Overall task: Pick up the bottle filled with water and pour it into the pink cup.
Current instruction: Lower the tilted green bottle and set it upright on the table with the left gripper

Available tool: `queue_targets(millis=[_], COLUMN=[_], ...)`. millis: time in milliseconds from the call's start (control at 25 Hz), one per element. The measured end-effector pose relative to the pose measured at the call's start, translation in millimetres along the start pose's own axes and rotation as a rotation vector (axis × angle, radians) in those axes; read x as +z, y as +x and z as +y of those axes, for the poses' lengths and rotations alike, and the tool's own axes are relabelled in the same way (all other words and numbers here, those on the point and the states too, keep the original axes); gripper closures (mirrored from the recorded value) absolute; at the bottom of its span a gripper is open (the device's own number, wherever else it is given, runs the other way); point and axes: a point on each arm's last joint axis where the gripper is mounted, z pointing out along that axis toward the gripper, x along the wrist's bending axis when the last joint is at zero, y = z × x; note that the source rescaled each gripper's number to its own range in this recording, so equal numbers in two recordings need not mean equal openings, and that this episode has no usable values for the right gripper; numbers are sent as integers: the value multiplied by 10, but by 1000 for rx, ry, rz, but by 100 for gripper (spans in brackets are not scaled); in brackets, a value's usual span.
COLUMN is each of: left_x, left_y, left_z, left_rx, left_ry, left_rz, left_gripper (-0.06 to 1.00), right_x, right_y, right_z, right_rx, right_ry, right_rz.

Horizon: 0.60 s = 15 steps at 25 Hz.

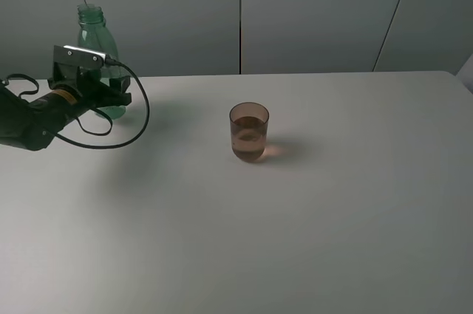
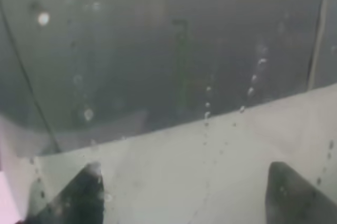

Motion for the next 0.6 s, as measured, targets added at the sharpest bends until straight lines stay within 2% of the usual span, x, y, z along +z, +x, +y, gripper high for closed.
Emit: queue_targets(millis=[400, 600], left_x=[150, 158], left_y=[2, -18], left_z=[-106, -119], left_rx=[-130, -162], left_ry=[-25, -36], left_rz=[-6, -10], left_gripper=[94, 94], right_x=[0, 0], right_y=[0, 0], right_z=[0, 0], right_rx=[0, 0], right_ry=[0, 0], right_rz=[0, 0])
